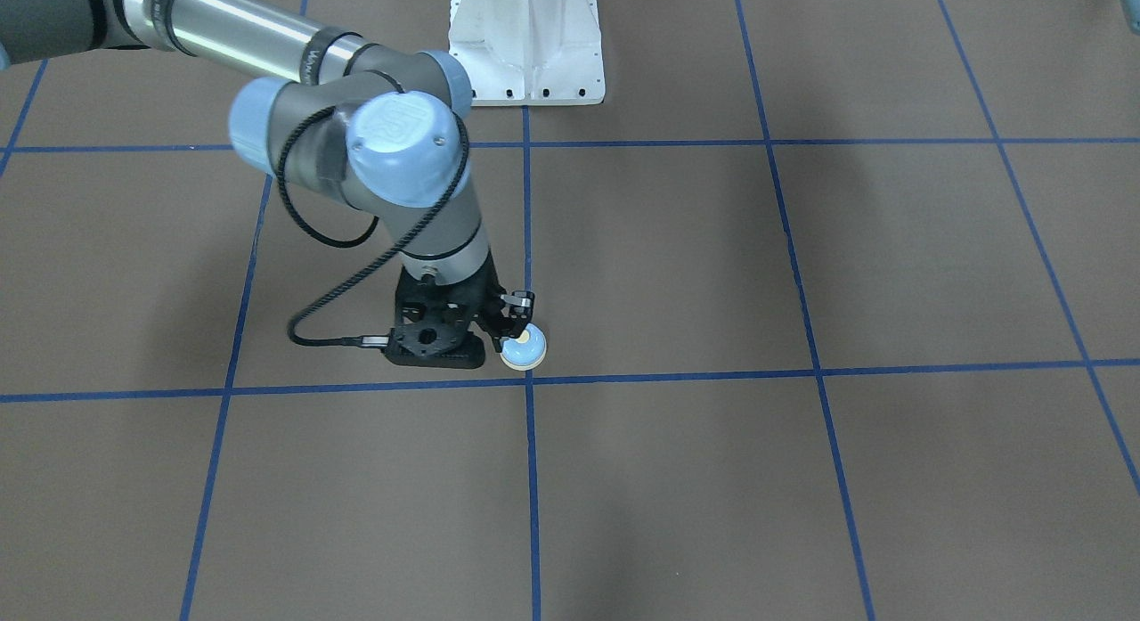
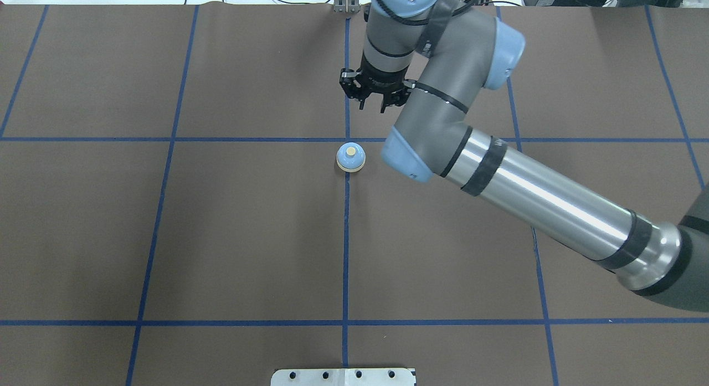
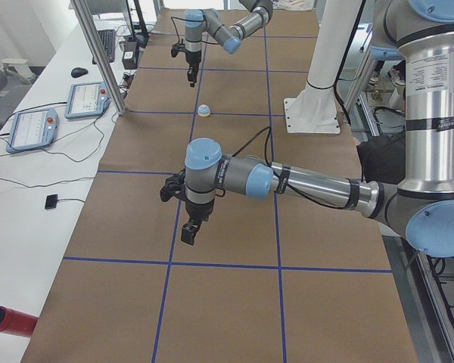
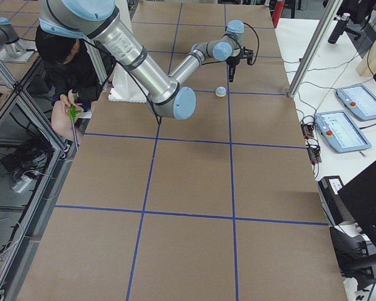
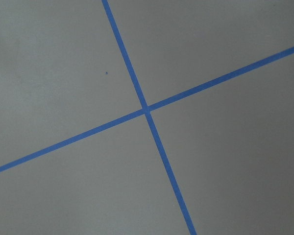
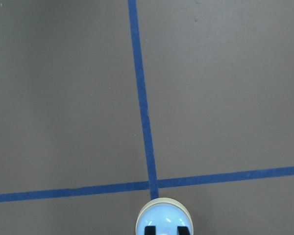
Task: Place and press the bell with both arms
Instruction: 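Lift the right gripper off the bell and withdraw it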
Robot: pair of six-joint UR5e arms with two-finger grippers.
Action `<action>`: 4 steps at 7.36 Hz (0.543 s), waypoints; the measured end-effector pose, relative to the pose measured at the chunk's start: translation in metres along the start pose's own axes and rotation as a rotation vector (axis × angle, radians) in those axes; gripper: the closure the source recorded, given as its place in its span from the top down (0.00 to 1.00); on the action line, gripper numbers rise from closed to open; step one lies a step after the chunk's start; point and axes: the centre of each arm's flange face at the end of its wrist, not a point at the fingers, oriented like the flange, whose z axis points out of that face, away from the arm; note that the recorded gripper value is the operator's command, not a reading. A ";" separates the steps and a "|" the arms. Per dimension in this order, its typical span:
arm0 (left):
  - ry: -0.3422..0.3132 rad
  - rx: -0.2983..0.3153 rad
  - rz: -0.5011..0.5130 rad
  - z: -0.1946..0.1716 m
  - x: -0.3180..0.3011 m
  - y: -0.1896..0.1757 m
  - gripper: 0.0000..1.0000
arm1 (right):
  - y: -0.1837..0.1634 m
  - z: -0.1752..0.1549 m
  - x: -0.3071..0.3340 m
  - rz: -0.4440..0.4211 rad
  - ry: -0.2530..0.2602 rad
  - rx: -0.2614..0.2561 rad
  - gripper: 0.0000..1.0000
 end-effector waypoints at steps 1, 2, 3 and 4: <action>0.000 -0.001 -0.001 0.000 0.000 0.000 1.00 | -0.004 -0.017 0.054 -0.049 0.021 0.007 1.00; 0.001 -0.002 -0.001 0.001 -0.001 0.001 1.00 | -0.005 -0.031 0.107 -0.118 0.052 0.007 1.00; 0.005 -0.005 -0.003 0.002 -0.001 0.002 1.00 | -0.005 -0.043 0.161 -0.177 0.073 -0.004 1.00; 0.010 -0.008 -0.006 0.004 -0.002 0.004 1.00 | -0.005 -0.055 0.213 -0.220 0.075 -0.026 1.00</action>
